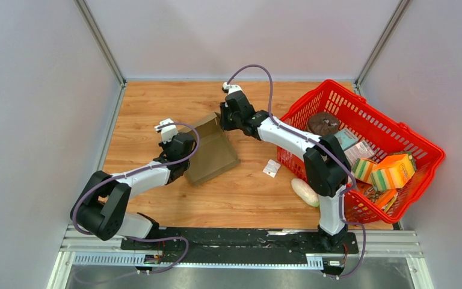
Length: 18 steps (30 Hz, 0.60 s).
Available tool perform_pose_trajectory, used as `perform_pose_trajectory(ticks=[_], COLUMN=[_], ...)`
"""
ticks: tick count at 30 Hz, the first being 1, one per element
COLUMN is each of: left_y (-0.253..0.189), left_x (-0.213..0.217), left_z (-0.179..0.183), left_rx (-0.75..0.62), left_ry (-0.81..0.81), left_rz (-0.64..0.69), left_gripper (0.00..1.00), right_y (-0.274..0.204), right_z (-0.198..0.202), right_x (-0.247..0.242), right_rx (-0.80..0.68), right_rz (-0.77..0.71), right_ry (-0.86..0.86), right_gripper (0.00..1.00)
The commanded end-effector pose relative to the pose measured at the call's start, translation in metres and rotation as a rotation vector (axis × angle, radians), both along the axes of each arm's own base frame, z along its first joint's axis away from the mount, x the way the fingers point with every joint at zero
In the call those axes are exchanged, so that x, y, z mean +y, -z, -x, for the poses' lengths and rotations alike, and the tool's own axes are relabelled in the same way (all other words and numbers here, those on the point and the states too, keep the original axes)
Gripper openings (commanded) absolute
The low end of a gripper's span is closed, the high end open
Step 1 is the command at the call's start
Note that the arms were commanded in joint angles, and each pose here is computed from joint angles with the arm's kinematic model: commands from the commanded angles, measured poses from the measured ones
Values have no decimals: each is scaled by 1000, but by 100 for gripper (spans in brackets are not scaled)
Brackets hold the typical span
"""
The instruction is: Fold the paper box
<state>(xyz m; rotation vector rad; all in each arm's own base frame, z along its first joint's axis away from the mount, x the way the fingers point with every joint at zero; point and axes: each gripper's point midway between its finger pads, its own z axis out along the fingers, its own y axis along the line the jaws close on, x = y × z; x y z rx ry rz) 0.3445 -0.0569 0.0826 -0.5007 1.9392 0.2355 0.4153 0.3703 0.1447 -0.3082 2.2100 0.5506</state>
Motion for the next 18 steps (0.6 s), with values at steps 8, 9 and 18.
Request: perform_pose_trajectory(ticks=[8, 9, 18], left_y=[-9, -9, -8], left_x=[-8, -8, -8], left_z=[-7, -7, -7], left_rx=[-31, -30, -30], left_ry=[15, 16, 15], left_rz=[31, 32, 32], left_gripper=[0, 0, 0], right_y=[15, 20, 57], right_z=[-7, -6, -7], right_x=[-3, -3, -8], right_rx=[-54, -45, 36], right_rz=[59, 73, 103], right_ry=[-33, -36, 2], right_gripper=[36, 37, 47])
